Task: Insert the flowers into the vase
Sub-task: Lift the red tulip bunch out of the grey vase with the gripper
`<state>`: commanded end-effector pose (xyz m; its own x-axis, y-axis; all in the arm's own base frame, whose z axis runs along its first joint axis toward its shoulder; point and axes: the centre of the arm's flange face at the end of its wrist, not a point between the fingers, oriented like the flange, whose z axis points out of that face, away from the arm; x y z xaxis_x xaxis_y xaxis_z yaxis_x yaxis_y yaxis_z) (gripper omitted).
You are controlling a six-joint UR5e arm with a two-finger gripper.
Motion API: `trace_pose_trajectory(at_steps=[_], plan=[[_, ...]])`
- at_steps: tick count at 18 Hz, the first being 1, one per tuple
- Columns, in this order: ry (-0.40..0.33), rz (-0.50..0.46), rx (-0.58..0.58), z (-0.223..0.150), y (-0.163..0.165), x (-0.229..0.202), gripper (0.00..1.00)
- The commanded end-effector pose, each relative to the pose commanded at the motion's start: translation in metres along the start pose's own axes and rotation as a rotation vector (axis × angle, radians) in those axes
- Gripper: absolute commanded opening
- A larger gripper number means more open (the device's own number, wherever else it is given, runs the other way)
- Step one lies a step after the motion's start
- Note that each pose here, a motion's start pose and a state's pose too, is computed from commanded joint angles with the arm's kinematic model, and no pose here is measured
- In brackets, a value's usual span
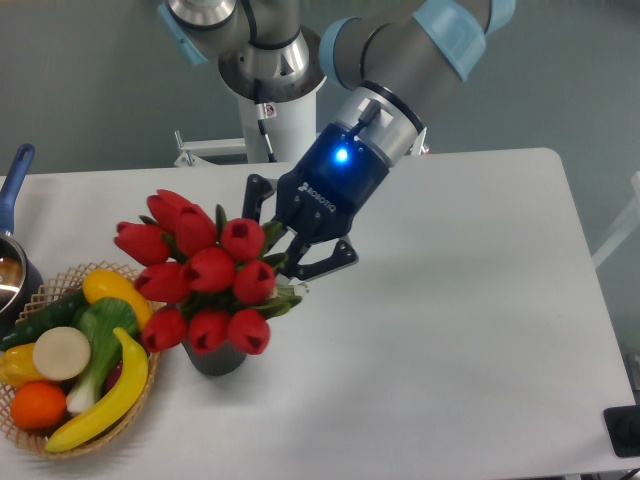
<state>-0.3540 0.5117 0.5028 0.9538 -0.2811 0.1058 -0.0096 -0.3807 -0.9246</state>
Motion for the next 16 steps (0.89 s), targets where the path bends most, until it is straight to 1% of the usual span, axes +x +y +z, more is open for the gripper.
trace_pose_trajectory(at_steps=[3, 5, 8, 9, 12, 14, 16], plan=[[0.042, 0.007, 0.013, 0.014, -0.004, 0.011, 0.28], [0.097, 0.002, 0.051, 0.02, -0.005, 0.018, 0.28], [0.165, -0.016, 0.084, 0.034, 0.0, 0.03, 0.28], [0.186, -0.037, 0.093, 0.037, 0.01, 0.033, 0.28], [0.254, -0.061, 0.163, 0.036, 0.021, 0.037, 0.28], [0.287, -0.045, 0.213, 0.032, 0.016, 0.038, 0.28], [0.315, -0.028, 0.247, 0.036, 0.02, 0.035, 0.28]])
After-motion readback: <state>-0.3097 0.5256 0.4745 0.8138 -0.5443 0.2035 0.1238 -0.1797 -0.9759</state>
